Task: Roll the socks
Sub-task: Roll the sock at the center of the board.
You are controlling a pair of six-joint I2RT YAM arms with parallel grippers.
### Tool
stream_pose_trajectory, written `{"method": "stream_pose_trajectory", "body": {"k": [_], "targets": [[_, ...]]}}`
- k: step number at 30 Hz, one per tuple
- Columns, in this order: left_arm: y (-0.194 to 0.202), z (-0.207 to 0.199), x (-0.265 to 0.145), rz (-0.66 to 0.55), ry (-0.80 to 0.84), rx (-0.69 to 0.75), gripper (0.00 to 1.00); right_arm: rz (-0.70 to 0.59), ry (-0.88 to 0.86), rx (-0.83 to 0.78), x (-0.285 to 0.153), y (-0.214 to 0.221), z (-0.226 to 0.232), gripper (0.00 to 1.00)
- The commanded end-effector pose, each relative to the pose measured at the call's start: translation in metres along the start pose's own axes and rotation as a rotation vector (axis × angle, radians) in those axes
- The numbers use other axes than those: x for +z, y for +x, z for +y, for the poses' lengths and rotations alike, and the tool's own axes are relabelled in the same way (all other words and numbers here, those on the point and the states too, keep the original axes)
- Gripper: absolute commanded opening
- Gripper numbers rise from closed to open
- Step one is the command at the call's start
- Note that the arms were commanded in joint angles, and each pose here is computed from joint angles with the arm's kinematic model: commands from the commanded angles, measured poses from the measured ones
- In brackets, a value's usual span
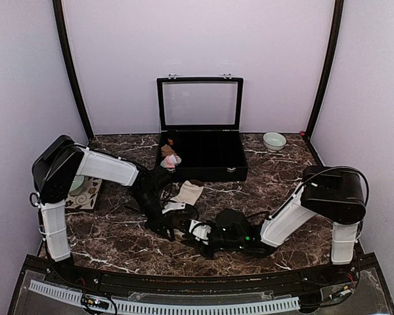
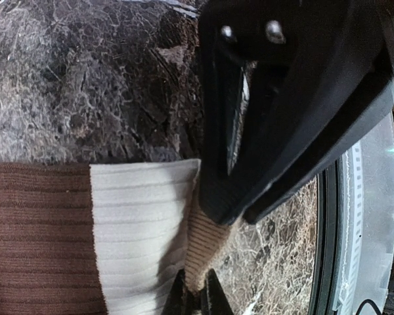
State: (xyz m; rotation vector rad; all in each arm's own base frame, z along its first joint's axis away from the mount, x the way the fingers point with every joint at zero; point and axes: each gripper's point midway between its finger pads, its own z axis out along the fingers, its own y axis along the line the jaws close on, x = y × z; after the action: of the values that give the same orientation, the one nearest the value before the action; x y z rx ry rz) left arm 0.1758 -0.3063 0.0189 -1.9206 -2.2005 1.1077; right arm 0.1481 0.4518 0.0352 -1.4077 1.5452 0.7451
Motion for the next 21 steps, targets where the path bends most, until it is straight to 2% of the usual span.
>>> {"method": "stream_pose_trajectory", "body": {"k": [1, 4, 9, 13, 20, 21], "targets": [[0.027, 0.003, 0.004, 0.099, -0.014, -0.046, 0.01, -0.017, 0.037, 0.032, 0.008, -0.006, -0.013, 0.08], [0.029, 0.003, 0.004, 0.103, -0.023, -0.041, 0.02, -0.026, 0.022, 0.059, 0.009, -0.005, -0.011, 0.0], [0.033, 0.005, -0.002, 0.104, -0.085, -0.01, 0.14, 0.02, 0.014, 0.171, 0.01, 0.01, -0.012, 0.0], [0.033, 0.005, -0.012, 0.087, -0.162, 0.034, 0.23, 0.073, -0.001, 0.344, 0.012, 0.026, -0.016, 0.0], [0.029, 0.003, -0.03, 0.04, -0.29, 0.135, 0.31, 0.208, -0.016, 0.664, 0.02, 0.057, -0.026, 0.0], [0.029, 0.004, -0.032, 0.037, -0.302, 0.143, 0.38, 0.239, -0.023, 0.696, 0.022, 0.062, -0.025, 0.0]]}}
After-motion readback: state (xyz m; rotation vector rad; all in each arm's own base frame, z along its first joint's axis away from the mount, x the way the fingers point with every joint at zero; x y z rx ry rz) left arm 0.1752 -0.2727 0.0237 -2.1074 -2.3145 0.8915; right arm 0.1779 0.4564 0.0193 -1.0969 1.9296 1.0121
